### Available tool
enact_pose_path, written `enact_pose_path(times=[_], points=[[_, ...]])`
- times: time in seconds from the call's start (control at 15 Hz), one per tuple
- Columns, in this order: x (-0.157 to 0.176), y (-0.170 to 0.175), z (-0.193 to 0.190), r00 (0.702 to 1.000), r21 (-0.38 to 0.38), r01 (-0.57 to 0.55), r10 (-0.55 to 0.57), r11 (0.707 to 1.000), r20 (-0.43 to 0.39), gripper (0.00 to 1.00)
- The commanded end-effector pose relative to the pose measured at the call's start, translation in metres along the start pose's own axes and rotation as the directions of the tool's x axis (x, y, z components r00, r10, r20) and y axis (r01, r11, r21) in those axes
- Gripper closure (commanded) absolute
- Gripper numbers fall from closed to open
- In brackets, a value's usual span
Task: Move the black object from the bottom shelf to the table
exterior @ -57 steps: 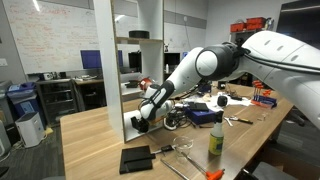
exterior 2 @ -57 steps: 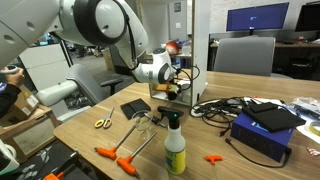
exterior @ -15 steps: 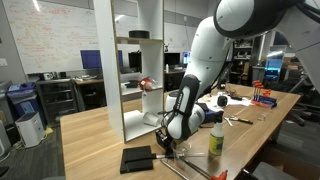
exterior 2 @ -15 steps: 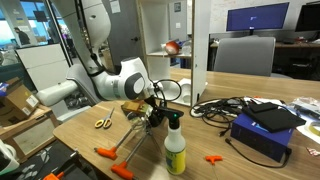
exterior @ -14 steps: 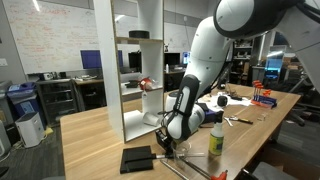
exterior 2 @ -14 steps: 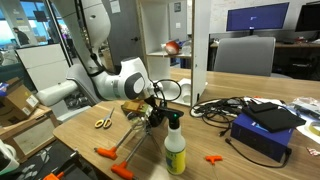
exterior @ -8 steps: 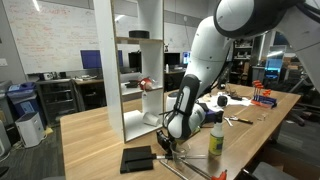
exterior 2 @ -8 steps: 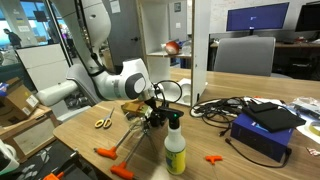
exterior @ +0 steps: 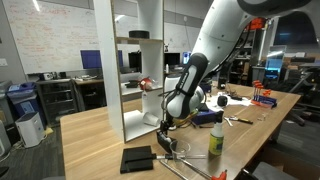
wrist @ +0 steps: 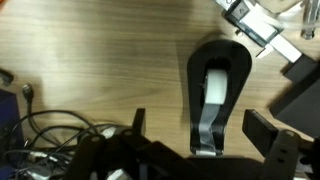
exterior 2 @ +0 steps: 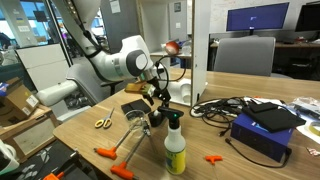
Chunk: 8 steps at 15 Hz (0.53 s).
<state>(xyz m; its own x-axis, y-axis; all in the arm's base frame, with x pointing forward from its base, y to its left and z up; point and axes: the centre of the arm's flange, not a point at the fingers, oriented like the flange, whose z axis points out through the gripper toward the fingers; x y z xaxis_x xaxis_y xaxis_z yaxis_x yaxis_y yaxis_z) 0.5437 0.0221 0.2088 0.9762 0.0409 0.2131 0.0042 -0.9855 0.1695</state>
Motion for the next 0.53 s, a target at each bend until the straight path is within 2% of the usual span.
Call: enact_pose_path(times=[0.0,0.27,0.47], points=[[0.016,0.01,-0.093,0.999,-0.033,-0.015,0.014,0.999,-0.032,0.0],[0.004,0.014,-0.18,0.999,-0.08,-0.015,0.018,0.997,0.036,0.0],[-0.02,0.007,-0.244,0.997,-0.066,-0.004,0.009,0.998,0.08,0.0]])
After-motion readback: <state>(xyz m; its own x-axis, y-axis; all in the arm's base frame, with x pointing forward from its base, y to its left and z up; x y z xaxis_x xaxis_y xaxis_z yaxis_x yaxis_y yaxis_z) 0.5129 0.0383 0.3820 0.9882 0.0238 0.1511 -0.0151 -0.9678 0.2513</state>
